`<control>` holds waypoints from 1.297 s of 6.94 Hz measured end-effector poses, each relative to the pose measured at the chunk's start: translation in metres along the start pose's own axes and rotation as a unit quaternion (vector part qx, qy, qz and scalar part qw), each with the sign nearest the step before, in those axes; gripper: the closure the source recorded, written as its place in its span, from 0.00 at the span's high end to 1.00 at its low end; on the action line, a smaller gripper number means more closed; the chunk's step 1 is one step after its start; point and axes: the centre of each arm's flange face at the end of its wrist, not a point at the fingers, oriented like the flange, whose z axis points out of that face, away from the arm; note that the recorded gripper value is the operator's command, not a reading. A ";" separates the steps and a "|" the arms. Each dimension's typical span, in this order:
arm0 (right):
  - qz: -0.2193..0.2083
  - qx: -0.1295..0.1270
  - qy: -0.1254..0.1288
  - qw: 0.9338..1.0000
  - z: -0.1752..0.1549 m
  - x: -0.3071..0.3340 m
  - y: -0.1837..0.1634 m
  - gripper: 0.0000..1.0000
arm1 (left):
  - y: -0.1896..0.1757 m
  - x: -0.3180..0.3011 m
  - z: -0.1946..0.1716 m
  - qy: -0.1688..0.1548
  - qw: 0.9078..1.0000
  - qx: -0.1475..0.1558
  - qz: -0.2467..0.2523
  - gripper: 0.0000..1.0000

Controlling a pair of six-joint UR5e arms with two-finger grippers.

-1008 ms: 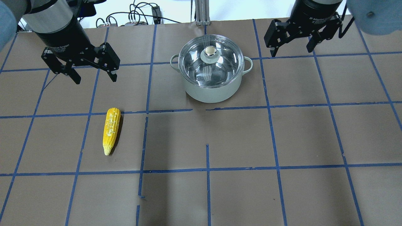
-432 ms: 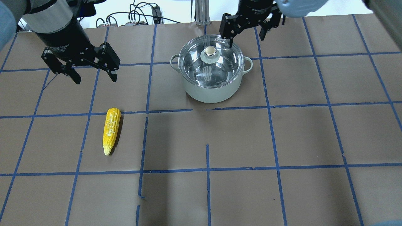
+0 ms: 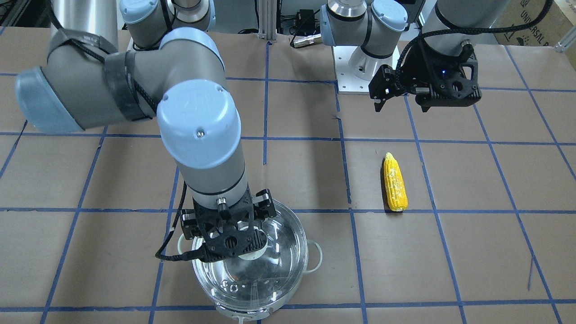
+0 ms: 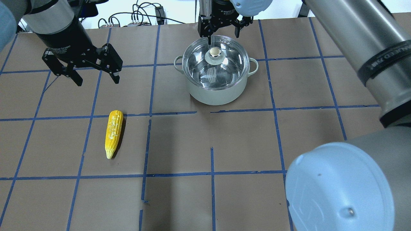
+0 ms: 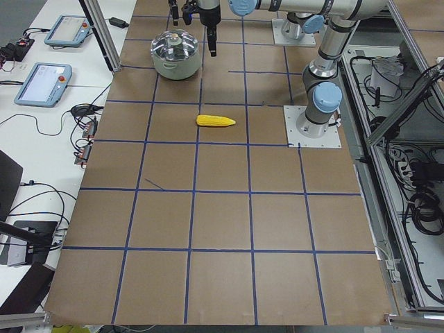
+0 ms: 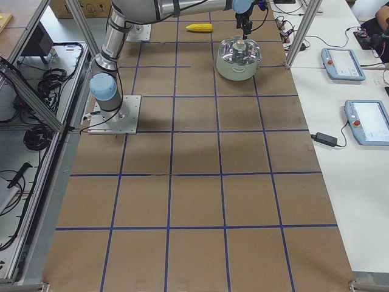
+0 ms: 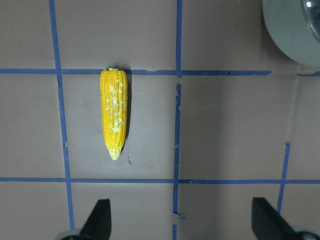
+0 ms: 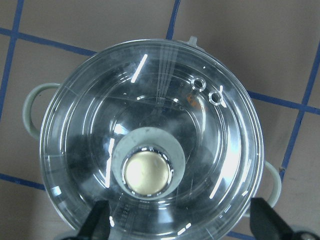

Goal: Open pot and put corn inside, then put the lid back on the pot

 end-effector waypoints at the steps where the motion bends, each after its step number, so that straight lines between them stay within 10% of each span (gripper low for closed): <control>1: 0.000 0.007 0.001 1.000 0.012 0.001 -0.010 0.96 | 0.000 0.000 0.000 0.000 1.000 0.000 0.000 1.00; 9: -0.006 -0.001 0.003 1.000 0.053 -0.011 -0.010 0.94 | 0.000 0.000 0.001 0.000 1.000 -0.001 0.000 1.00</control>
